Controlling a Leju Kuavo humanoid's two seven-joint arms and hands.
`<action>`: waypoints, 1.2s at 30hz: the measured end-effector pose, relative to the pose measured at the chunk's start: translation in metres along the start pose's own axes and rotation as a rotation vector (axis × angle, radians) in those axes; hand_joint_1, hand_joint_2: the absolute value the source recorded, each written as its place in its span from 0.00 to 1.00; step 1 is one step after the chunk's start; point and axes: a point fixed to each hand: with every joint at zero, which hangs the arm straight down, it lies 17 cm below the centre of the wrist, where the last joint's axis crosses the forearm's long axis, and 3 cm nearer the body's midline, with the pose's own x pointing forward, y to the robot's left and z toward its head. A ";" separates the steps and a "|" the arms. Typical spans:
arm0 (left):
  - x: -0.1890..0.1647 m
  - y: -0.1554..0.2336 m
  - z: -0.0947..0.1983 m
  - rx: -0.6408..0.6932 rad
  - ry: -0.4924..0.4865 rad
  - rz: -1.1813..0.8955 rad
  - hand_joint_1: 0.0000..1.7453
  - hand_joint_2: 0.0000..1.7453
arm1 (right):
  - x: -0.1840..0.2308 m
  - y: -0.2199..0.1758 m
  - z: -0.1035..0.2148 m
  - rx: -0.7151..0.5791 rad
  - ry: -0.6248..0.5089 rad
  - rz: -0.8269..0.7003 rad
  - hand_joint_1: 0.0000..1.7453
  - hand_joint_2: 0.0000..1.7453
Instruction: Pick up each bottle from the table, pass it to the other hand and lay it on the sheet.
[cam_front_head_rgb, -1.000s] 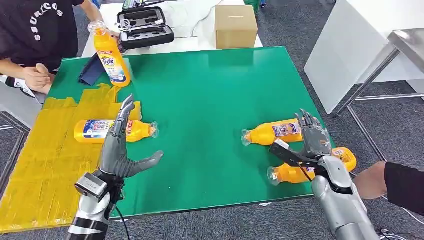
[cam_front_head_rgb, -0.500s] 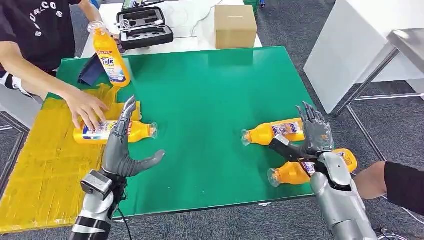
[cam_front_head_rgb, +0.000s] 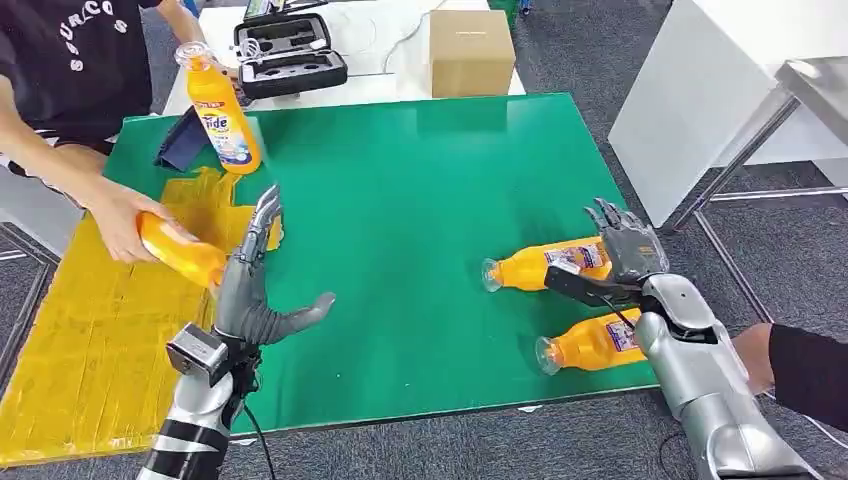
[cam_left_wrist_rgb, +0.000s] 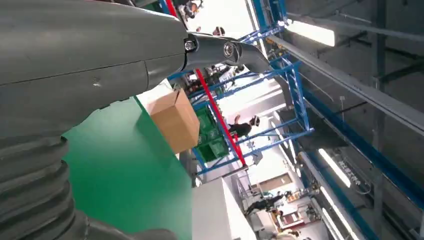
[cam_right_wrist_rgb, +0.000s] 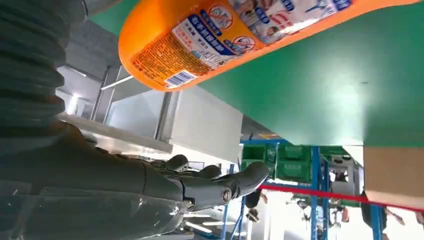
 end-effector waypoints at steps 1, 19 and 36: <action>-0.001 0.000 -0.001 -0.001 0.001 0.001 0.00 1.00 | -0.002 0.002 -0.001 0.009 0.001 0.009 0.00 1.00; -0.007 -0.009 -0.008 -0.018 0.011 0.043 0.00 1.00 | -0.015 0.047 -0.001 0.182 0.001 0.010 0.00 1.00; -0.014 -0.021 -0.013 -0.039 0.028 0.083 0.00 1.00 | -0.022 0.080 0.007 0.368 0.002 0.005 0.01 1.00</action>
